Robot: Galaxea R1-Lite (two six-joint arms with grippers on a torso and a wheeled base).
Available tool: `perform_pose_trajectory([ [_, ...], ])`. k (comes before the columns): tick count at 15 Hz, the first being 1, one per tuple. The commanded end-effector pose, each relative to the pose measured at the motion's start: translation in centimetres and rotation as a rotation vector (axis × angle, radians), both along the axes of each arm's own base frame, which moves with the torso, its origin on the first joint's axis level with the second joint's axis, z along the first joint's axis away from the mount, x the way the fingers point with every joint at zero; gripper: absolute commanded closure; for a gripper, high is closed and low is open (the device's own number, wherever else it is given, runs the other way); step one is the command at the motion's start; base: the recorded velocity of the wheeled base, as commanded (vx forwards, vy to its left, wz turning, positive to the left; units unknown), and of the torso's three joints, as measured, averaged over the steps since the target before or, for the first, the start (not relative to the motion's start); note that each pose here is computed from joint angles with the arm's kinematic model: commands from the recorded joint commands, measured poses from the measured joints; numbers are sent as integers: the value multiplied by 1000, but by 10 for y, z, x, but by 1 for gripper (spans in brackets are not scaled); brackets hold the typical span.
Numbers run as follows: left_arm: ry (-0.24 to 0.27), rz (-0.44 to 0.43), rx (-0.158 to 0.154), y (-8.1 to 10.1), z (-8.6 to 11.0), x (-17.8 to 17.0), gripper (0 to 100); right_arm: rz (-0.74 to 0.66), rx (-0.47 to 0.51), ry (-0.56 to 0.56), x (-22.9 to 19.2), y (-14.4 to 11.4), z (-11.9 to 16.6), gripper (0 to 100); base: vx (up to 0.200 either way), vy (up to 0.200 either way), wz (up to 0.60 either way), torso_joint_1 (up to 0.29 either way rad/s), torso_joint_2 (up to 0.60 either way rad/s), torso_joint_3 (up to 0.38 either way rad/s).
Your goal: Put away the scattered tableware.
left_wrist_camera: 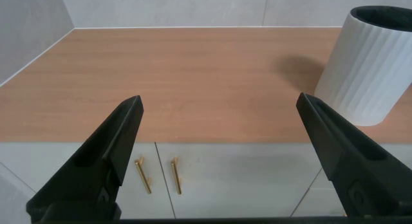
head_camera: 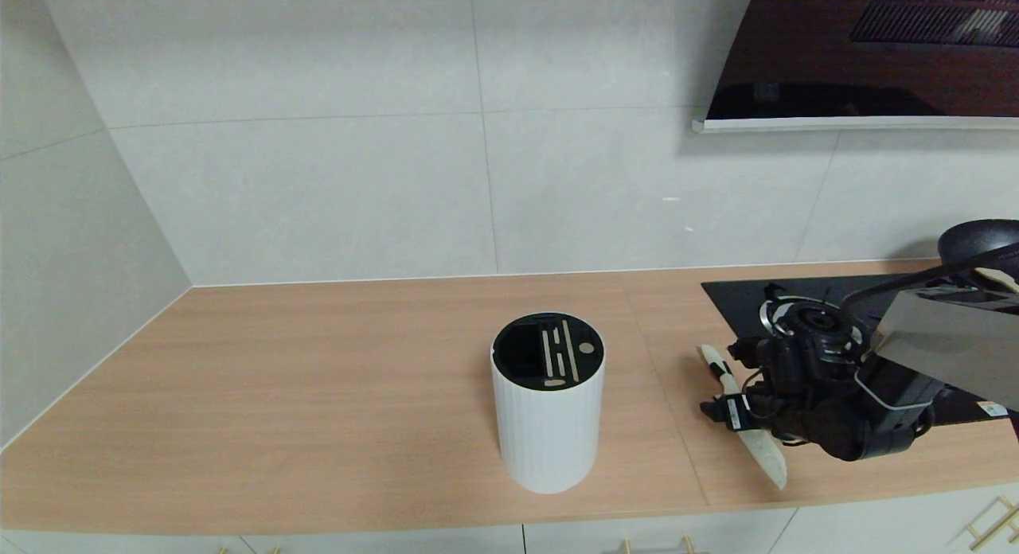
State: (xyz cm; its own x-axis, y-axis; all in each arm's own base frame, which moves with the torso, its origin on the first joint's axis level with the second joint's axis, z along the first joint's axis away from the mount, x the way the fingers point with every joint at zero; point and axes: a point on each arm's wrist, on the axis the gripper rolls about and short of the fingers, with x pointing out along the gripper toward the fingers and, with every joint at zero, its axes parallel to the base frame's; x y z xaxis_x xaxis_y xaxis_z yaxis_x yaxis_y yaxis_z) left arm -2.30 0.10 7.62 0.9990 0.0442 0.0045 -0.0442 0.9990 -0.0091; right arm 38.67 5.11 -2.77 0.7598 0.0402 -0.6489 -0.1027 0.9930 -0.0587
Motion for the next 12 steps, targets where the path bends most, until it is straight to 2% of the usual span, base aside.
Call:
perform_pose_trajectory([
  [1, 0, 0, 0, 0, 0, 0, 0, -1, -1, 2, 0, -1, -1, 100, 0, 0, 0, 0, 0, 0],
  [8, 0, 0, 0, 0, 0, 0, 0, -1, -2, 11, -1, -1, -4, 100, 0, 0, 0, 0, 0, 0],
  [10, 0, 0, 4, 0, 0, 0, 0, -4, 11, -15, -2, 0, 8, 100, 0, 0, 0, 0, 0, 0],
  [12, 1, -1, 20, 0, 0, 0, 0, 10, 24, -77, -12, 4, 41, 100, 0, 0, 0, 0, 0, 0],
])
